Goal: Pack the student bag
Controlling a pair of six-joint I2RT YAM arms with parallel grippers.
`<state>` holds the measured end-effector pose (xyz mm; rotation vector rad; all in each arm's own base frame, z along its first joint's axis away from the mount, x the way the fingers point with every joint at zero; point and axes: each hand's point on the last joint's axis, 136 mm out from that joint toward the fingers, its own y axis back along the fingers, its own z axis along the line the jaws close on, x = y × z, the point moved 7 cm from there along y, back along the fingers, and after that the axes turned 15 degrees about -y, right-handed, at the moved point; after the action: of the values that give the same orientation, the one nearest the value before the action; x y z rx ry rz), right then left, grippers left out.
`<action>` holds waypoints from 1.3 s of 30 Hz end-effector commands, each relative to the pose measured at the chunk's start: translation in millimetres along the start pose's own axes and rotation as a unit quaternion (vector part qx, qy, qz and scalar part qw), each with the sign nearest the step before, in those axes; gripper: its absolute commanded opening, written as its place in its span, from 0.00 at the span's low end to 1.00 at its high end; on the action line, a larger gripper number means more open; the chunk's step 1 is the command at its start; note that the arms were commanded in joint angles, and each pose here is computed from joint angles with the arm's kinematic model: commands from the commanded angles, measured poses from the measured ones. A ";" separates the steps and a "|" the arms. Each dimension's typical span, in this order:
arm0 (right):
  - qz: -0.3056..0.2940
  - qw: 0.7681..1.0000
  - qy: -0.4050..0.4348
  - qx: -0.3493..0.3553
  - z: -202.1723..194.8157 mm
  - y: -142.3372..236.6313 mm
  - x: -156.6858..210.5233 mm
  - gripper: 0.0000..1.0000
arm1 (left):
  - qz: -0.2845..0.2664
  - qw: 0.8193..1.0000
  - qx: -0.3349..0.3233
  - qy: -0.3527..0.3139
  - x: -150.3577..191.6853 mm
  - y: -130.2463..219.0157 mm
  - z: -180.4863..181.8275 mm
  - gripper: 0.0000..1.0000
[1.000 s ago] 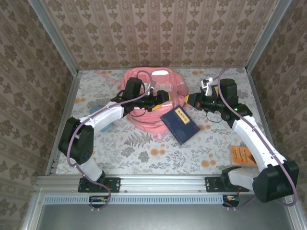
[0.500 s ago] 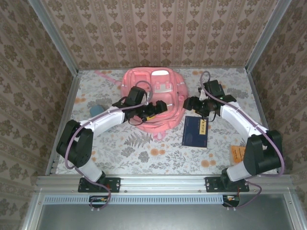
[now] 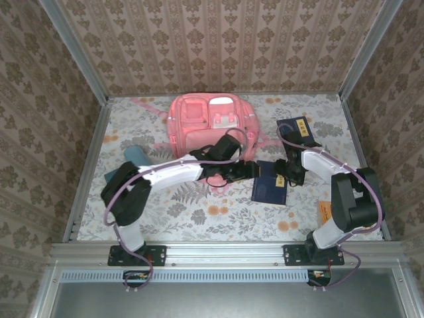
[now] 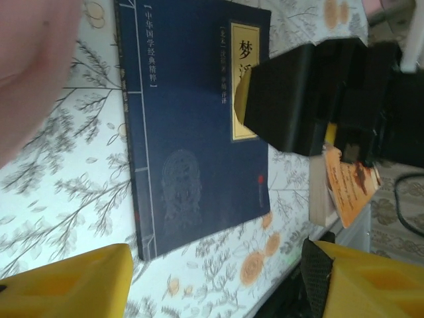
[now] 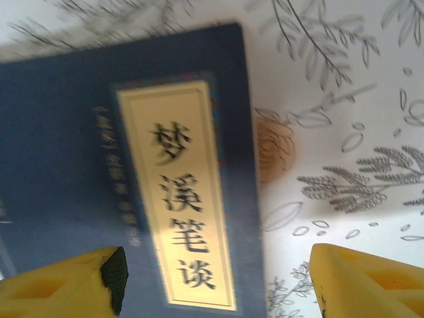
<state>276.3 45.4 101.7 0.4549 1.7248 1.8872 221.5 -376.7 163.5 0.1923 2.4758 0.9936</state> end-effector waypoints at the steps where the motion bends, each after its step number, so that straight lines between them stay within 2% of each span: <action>1: 0.011 1.000 -0.003 0.008 -10.8 -0.7 8.0 0.74 | 0.026 0.999 -0.018 0.014 1.2 -22.7 0.8 0.65; 4: 0.041 0.999 0.008 -0.021 -6.5 -3.2 13.0 0.71 | 0.034 0.998 -0.043 0.021 -0.5 -38.3 9.2 0.59; 9: 0.064 0.997 0.018 -0.030 -4.2 -8.4 16.9 0.65 | 0.047 0.995 -0.081 0.029 0.8 -59.5 23.4 0.46; 13: 0.078 0.996 0.021 -0.037 -2.0 -11.4 19.0 0.61 | 0.067 0.994 -0.074 0.036 4.7 -76.9 27.1 0.35; 19: 0.076 0.996 0.031 -0.033 1.6 -2.0 18.2 0.48 | 0.087 0.992 -0.077 0.042 8.1 -88.7 31.4 0.21; 26: 0.063 0.996 0.056 -0.042 11.0 21.9 21.4 0.30 | 0.094 0.991 -0.082 0.047 9.7 -92.0 34.2 0.18; 33: 0.030 0.997 0.051 -0.040 11.0 42.4 18.8 0.02 | 0.089 0.992 -0.075 0.044 6.2 -86.0 31.1 0.20; 39: -0.008 0.997 0.051 -0.061 9.0 73.7 16.9 0.02 | 0.038 0.998 -0.050 0.016 -23.1 -37.8 17.3 0.37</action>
<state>259.8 65.5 149.6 0.3437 1.6703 2.0720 242.5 -415.5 100.6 0.2898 2.4748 1.2106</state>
